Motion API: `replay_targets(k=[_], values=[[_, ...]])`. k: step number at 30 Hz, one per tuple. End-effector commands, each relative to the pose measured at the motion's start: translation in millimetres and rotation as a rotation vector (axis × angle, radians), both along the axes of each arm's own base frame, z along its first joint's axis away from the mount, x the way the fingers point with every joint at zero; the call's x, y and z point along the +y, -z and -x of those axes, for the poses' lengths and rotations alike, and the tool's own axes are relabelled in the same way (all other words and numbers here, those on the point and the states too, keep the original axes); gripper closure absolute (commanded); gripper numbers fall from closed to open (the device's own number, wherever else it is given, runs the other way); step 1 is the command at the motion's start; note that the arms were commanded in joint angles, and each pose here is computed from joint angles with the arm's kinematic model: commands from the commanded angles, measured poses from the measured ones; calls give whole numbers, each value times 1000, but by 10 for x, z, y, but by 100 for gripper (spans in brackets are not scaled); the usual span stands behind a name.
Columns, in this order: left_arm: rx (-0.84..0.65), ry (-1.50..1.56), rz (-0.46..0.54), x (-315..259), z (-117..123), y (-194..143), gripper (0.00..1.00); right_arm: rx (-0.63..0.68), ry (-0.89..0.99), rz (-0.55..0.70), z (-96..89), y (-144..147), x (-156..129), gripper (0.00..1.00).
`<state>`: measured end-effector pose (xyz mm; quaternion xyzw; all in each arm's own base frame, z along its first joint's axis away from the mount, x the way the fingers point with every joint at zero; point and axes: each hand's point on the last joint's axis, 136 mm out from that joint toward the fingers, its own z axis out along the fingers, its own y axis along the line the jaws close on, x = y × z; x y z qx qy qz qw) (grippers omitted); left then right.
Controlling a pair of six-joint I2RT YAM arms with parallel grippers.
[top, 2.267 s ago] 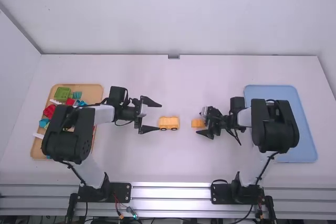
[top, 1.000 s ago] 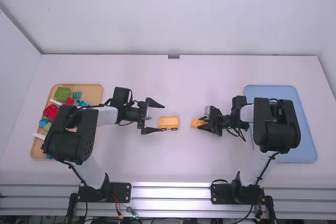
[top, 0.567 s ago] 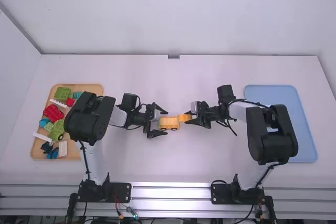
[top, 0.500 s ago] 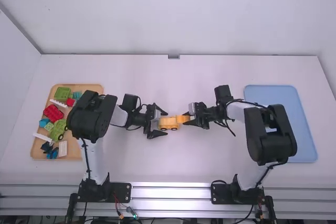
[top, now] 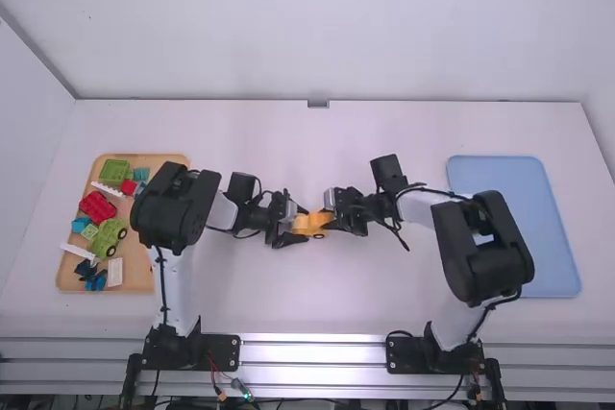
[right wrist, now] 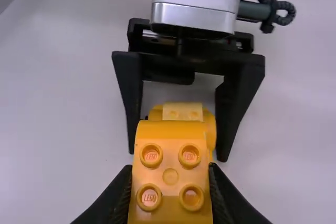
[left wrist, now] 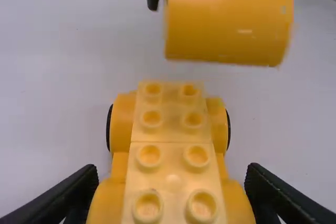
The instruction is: Assemble lego blocks to make yellow taxi
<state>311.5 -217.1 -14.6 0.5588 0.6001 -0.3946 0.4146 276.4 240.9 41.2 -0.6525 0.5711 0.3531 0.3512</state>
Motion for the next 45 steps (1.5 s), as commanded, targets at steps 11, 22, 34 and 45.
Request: replay_targets(k=[11, 22, 34, 45], values=[[9, 11, -13, -35, 116, 87, 59, 42, 20, 11, 4, -29, 64, 100], [2, 11, -11, -37, 111, 81, 67, 28, 86, -25, 40, 79, 171, 99], [2, 14, -8, -41, 117, 78, 71, 69, 110, -38, -67, 300, 203, 99], [2, 14, -8, -44, 116, 77, 73, 71, 78, -39, -35, 276, 224, 100]])
